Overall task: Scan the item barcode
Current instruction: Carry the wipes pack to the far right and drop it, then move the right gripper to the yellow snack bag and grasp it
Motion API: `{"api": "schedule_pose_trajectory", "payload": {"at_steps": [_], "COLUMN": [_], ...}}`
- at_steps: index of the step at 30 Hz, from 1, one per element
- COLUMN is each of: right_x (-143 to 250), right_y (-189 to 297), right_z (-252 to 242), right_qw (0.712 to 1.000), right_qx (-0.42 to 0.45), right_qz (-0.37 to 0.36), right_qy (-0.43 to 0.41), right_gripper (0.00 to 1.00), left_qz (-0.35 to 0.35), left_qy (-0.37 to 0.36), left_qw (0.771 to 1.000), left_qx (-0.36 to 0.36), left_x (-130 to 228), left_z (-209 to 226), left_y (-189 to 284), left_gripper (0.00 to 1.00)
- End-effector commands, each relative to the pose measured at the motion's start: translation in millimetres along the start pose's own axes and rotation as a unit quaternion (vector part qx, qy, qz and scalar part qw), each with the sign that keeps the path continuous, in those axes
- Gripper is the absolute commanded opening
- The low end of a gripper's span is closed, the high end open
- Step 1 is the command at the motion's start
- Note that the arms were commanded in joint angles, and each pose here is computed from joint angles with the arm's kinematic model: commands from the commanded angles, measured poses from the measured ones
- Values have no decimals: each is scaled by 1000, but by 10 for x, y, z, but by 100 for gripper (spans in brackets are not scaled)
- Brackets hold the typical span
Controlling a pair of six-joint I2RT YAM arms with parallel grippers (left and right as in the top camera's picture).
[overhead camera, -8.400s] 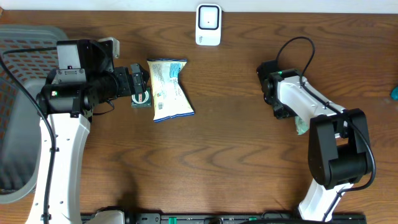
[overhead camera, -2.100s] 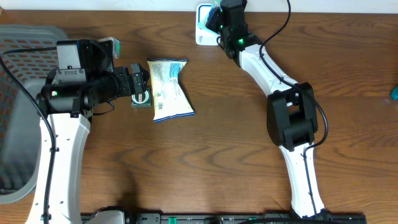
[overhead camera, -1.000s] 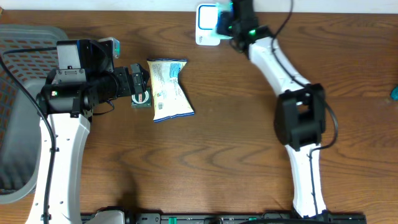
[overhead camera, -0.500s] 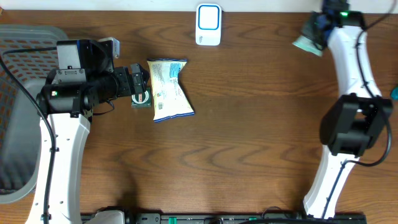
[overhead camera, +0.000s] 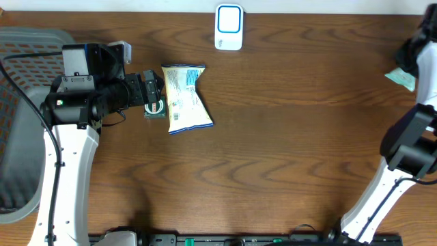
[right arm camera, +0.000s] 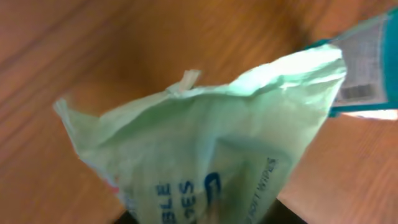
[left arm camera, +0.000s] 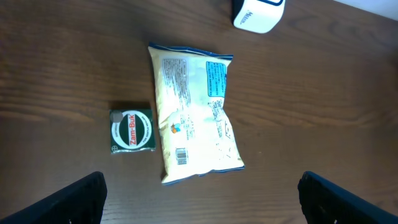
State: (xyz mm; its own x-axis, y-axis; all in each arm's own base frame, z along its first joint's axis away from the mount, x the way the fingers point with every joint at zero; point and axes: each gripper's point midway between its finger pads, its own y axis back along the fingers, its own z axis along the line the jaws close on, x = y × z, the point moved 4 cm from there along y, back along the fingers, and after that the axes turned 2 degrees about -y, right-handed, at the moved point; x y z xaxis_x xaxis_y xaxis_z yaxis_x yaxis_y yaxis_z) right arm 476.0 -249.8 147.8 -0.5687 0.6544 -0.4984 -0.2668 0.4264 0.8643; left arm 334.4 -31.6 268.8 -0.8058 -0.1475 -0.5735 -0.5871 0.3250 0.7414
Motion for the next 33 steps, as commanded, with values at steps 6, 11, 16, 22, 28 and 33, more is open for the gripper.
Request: {"api": "schedule_pose_trajectory", "payload": {"at_steps": [6,11,16,22,28,33], "right_x": [69,165,284,614,1121,1625], "right_y": [-155,-194,-173,85,546,836], "right_z": [10,160,371,867,1418,1816], "right_qw": [999,997,989,951,882,853], "right_qx": [-31,-65,-123,-264,-390,-401], "right_qz": [29,50,77,159,241,262], "right_qy": [2,9,26,41,111,205], "right_gripper": [87,89,86,85,84,94], "left_qz": [0,0,0,0,0,0], "left_qy": [-7,-7,-7,-7,-7,-7], "left_qw": [1000,1000,1000,1000,1000,1000], "left_qx": [-3,-3,-3,-3,-3,-3], "left_x": [-6,-5,-5,-6,-6,-5], "left_z": [7,7,7,7,7,7], "left_y": [-6,-6,-6,-6,-6,-6], "left_gripper": [98,98,98,98,98,98]}}
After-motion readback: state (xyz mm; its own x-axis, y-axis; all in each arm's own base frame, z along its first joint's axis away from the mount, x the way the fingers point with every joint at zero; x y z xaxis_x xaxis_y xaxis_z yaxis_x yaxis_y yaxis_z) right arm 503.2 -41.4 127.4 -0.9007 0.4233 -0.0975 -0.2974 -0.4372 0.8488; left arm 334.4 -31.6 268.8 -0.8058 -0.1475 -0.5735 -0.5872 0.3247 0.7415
